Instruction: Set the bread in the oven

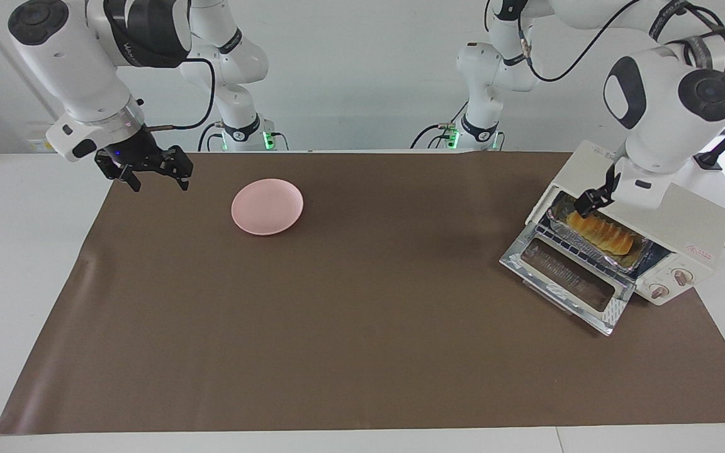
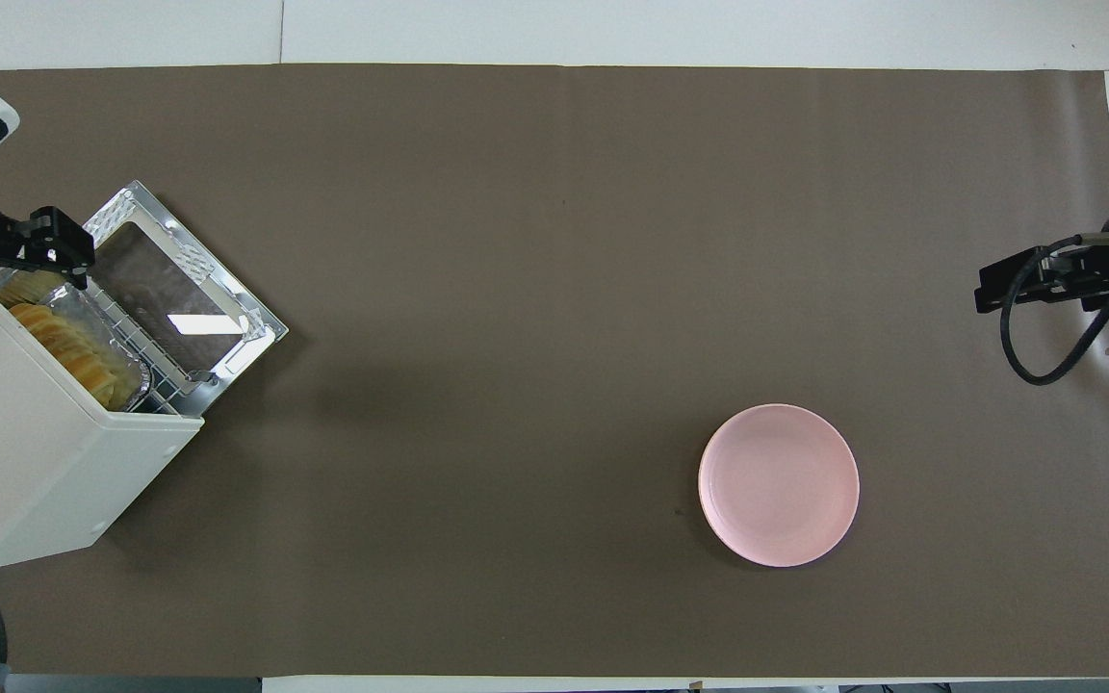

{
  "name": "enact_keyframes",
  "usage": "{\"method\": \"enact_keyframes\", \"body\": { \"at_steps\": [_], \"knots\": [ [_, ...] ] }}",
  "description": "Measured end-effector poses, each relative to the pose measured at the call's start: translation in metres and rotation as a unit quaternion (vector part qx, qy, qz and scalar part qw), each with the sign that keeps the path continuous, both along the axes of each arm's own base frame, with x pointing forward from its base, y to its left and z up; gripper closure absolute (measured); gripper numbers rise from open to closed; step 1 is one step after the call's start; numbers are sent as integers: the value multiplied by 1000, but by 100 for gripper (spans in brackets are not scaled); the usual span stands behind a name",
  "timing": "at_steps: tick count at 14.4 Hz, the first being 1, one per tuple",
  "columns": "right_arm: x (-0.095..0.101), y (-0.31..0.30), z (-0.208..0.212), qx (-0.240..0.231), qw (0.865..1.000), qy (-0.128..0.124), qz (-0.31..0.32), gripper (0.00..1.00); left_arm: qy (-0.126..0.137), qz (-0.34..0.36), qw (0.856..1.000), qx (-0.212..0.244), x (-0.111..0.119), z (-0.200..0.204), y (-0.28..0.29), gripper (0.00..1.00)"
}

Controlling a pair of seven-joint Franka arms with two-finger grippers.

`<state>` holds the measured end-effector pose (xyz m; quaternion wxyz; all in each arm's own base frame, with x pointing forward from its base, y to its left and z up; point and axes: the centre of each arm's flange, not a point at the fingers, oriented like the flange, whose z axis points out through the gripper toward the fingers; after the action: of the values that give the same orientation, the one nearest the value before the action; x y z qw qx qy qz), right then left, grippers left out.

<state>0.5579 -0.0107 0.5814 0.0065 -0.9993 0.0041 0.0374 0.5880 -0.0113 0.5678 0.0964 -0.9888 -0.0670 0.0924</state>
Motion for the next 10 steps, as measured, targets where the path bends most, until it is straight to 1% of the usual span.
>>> {"method": "enact_keyframes", "body": {
  "at_steps": [2, 5, 7, 10],
  "knots": [
    [0, 0, 0, 0, 1000, 0, 0, 0, 8, -20, 1000, -22, -23, 27, -2, 0],
    [0, 0, 0, 0, 1000, 0, 0, 0, 14, -55, 998, -36, -41, 41, -34, 0],
    [0, 0, 0, 0, 1000, 0, 0, 0, 16, -74, 996, -46, -43, 42, -39, 0],
    [0, 0, 0, 0, 1000, 0, 0, 0, 12, -110, 992, -64, -48, 53, -14, 0]
  ]
}}
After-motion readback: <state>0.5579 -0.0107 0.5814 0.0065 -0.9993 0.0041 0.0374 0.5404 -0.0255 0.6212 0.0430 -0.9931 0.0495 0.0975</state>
